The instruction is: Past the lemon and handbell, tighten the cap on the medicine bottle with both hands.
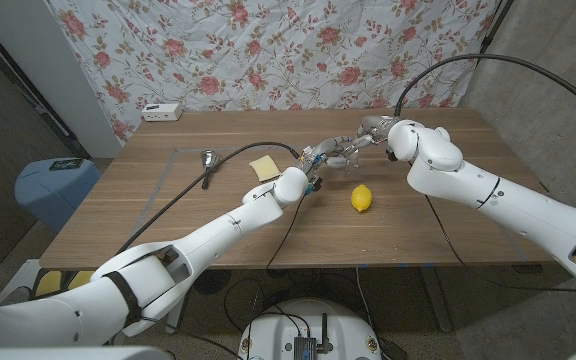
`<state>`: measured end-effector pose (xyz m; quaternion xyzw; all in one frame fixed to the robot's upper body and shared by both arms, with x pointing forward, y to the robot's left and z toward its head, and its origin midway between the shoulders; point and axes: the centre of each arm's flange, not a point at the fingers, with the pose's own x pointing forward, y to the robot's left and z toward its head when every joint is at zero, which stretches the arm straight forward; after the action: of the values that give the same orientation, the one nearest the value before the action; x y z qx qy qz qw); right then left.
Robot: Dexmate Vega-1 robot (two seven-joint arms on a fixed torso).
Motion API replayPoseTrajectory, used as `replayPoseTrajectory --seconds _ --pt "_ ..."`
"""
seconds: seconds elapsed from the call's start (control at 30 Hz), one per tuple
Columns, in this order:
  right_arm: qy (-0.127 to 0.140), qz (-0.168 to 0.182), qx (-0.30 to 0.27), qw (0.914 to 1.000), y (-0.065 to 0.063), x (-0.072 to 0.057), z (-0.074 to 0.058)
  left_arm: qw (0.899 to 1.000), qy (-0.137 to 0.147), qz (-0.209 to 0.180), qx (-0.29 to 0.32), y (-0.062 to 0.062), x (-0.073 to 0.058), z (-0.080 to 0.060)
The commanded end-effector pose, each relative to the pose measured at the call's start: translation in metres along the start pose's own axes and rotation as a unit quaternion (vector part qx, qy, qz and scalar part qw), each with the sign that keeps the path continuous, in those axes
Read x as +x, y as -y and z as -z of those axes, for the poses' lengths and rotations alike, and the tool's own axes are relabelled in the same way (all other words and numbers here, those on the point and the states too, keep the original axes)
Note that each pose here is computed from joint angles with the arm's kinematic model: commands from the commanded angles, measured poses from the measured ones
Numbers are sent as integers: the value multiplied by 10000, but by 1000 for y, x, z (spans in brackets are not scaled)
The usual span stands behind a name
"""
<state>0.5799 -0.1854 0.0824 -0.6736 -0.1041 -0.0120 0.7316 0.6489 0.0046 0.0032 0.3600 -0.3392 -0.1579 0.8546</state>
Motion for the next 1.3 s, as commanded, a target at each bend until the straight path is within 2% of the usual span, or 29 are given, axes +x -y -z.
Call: replayPoseTrajectory --seconds 0.03,1.3 --pt "-121 167 -3 9998 -4 -1 -2 10000 4 -23 -9 1 -2 0" --pt "-247 563 -3 9981 -9 -2 -16 10000 40 -33 -3 -2 -5 1"
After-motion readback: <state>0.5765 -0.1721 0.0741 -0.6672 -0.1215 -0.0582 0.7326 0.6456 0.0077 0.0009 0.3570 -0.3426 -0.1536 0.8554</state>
